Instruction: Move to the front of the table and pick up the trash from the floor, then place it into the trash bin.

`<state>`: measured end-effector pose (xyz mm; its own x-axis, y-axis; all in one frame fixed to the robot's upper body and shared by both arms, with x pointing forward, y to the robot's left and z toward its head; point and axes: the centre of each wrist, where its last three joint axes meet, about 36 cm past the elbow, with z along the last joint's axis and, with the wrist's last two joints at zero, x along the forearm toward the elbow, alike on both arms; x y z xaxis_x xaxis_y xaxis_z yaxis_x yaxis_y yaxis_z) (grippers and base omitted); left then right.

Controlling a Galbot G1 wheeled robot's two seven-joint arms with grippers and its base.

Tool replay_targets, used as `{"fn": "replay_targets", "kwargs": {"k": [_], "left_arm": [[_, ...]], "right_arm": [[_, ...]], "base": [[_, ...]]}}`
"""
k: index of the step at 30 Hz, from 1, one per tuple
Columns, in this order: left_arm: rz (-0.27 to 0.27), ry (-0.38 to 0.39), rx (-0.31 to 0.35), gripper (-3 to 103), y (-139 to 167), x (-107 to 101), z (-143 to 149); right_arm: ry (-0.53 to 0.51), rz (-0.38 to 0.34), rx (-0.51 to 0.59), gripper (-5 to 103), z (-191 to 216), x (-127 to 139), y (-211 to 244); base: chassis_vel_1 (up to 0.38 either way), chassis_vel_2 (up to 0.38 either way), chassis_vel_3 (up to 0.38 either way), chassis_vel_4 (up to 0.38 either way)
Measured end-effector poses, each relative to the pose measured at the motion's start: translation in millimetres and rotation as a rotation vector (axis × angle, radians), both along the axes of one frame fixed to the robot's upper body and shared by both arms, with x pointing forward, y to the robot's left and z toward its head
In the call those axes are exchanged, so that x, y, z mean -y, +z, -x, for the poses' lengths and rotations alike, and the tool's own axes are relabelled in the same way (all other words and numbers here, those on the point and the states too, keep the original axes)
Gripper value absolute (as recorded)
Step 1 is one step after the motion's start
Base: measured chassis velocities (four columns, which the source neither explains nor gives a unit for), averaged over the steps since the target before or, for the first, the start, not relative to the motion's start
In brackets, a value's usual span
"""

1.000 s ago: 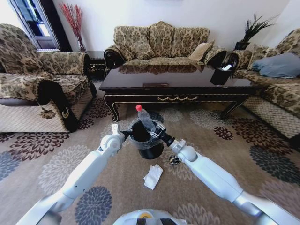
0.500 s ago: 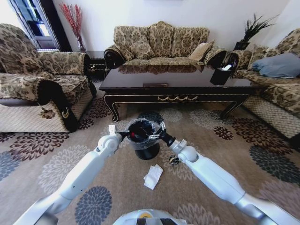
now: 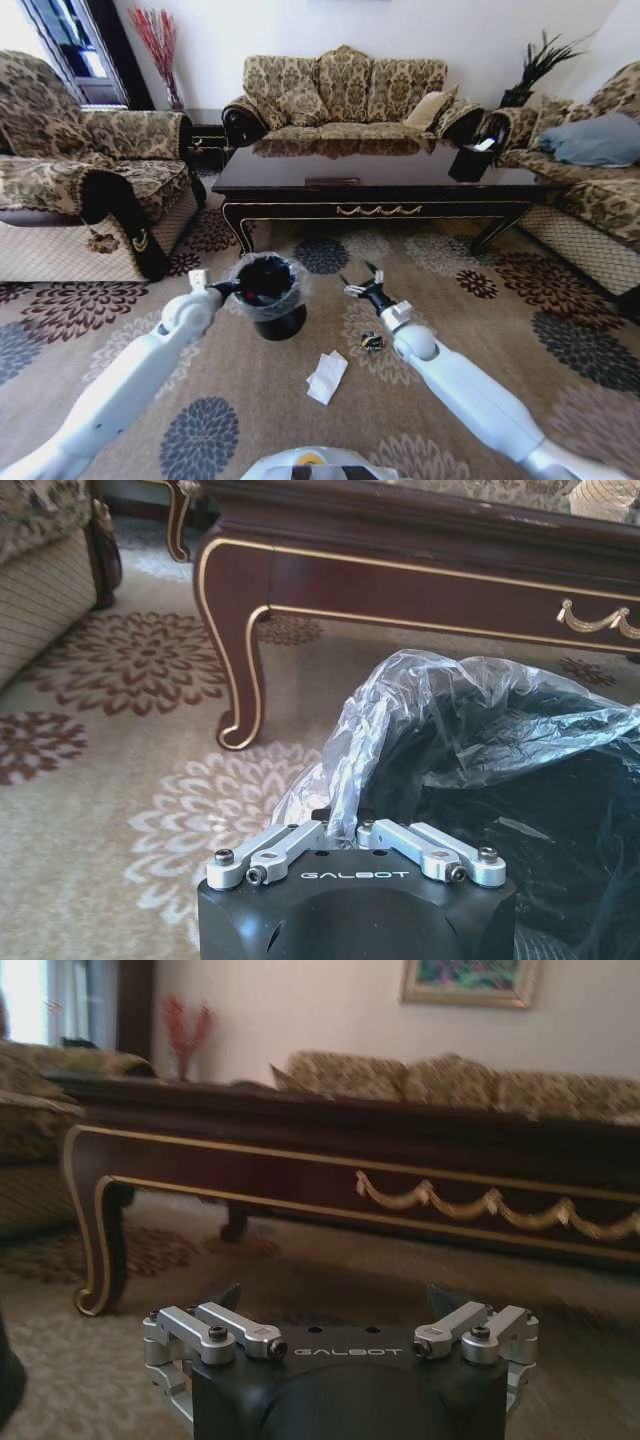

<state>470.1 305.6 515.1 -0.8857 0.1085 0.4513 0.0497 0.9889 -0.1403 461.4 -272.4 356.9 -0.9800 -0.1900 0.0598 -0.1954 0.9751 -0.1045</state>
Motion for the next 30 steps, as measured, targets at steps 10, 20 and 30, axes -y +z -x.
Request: {"fn": "replay_targets", "kwargs": {"k": [10,20,30], "left_arm": [[-0.037,0.025,0.019,4,20.5,-20.3,24.3],[-0.04,0.026,0.033,4,38.0,-20.7,40.3],[-0.042,0.031,0.035,4,43.4,-21.6,45.5]], "right_arm": [[-0.331,-0.236,-0.503,100,31.0,-50.3,-0.2],[-0.409,-0.44,-0.804,100,37.9,-73.1,9.9],[-0.544,-0.611,-0.847,100,22.9,-73.3,-16.0]], "base": [[0.0,0.0,0.0,0.0],[0.0,0.0,0.0,0.0],[0.0,0.0,0.0,0.0]]}}
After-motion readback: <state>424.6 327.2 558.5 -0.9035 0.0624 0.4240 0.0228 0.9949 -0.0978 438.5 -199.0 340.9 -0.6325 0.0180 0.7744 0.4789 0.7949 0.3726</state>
